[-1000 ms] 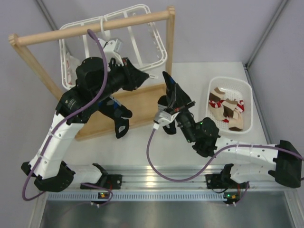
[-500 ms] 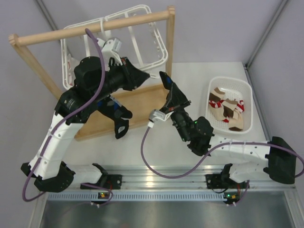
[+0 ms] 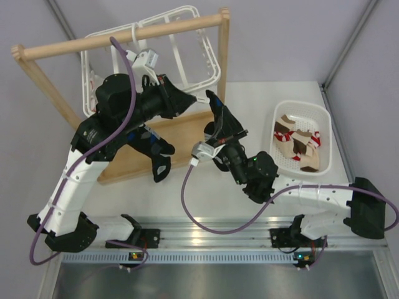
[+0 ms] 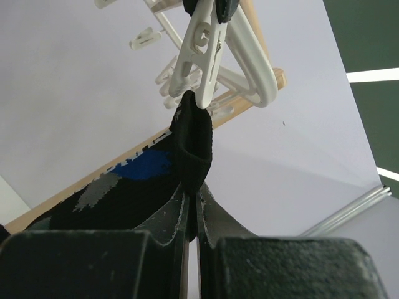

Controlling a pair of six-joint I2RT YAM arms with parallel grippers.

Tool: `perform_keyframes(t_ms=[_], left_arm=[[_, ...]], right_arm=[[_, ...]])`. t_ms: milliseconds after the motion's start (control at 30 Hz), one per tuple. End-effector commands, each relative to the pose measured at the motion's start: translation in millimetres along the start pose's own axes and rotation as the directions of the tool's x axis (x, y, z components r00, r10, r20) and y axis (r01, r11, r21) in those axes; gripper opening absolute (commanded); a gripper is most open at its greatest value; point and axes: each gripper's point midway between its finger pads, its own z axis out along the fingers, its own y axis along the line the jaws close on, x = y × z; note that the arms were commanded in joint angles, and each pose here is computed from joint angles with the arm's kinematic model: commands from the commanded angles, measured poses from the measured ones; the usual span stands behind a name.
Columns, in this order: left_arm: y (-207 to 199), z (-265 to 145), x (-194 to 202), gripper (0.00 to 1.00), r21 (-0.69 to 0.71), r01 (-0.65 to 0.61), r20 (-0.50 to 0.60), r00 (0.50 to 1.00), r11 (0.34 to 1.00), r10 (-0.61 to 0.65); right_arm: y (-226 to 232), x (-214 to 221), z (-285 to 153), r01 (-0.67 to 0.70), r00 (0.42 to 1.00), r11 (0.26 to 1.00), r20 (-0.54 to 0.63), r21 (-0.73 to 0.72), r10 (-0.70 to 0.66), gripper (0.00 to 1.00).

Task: Clip the socks to the hanger
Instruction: Clamp the sock onto the hanger.

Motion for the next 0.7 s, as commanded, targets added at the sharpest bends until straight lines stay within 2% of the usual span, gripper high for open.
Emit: perform_keyframes(t_ms=[0,667], left_arm=[[-14,-10,-27,0.0,0.051,-0.002,0.098,0.995,0.999,-0.003],[-12,-7,-28,0.0,0.043,-0.002,0.102,0.995,0.999,-0.002]], right_arm=[[-23,-11,4,-0.072,0.997,0.995,0.013,0.064,0.071,0.0],[-27,-23,3,-0.113,0.993,0.992,0.029,0.055,0.112,0.0]])
